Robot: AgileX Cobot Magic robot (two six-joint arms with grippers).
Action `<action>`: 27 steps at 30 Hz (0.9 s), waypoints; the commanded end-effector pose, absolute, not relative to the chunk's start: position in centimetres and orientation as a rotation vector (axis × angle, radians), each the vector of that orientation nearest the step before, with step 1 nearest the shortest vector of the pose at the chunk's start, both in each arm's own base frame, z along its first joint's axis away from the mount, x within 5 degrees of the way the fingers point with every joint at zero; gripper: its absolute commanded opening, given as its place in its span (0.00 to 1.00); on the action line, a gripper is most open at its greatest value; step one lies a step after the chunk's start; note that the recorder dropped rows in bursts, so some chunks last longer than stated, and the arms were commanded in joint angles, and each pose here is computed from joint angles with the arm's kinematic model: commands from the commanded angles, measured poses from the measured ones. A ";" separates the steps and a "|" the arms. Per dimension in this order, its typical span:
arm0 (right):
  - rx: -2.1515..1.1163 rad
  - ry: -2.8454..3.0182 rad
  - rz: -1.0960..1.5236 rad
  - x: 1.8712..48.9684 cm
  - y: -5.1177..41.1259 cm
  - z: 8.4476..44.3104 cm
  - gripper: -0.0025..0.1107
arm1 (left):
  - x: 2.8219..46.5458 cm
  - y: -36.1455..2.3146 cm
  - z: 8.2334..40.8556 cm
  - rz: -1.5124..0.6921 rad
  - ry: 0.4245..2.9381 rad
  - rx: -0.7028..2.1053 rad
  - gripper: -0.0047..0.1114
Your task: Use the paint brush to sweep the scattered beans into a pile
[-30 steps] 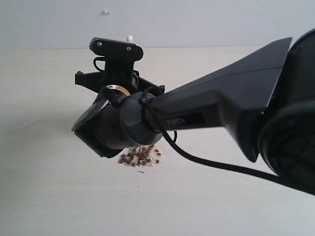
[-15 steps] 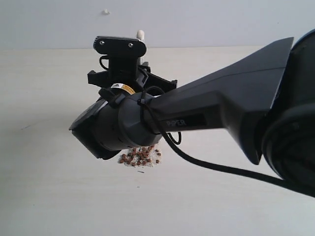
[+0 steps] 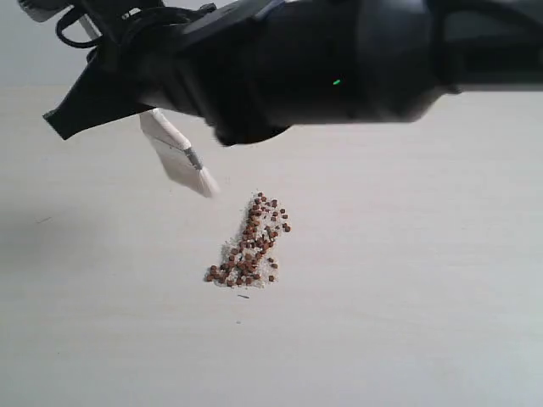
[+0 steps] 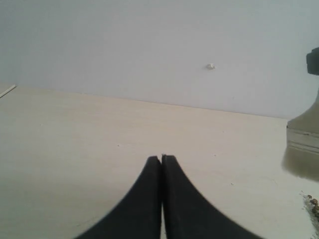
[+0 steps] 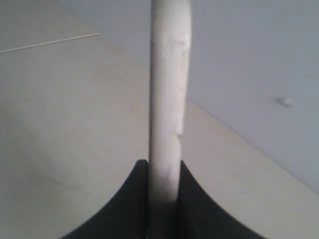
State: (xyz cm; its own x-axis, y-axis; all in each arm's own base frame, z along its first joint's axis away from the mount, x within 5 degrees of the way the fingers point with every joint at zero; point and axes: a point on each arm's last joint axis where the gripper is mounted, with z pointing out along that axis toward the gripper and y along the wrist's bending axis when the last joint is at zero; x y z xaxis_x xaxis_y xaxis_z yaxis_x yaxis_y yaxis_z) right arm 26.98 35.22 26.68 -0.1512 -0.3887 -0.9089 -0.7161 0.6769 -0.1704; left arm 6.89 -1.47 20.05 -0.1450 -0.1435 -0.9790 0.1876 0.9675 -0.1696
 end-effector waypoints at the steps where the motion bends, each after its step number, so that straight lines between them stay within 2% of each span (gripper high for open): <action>1: -0.978 1.823 0.660 28.2 30.5 26.4 0.02 | 6.8 -1.4 20.0 -0.287 1.685 0.029 0.04; 4: -0.972 1.872 0.836 27.9 29.0 24.1 0.02 | 6.8 -1.4 20.0 -0.287 1.685 0.029 0.04; 9: -1.233 1.747 1.108 25.3 30.0 21.3 0.02 | 6.8 -1.4 20.0 -0.287 1.685 0.029 0.04; 27: -1.321 1.807 1.050 26.0 30.5 16.3 0.02 | 6.8 -1.4 20.0 -0.287 1.685 0.029 0.04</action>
State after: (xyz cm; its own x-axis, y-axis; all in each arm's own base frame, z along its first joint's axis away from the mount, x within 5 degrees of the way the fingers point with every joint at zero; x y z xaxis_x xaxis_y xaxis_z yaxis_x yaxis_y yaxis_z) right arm 25.75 30.62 17.15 -0.2841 -0.4182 -0.8628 -0.9582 0.1571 0.2393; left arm 6.89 -1.47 20.05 -0.1450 -0.1435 -0.9790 0.1876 0.9675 -0.1696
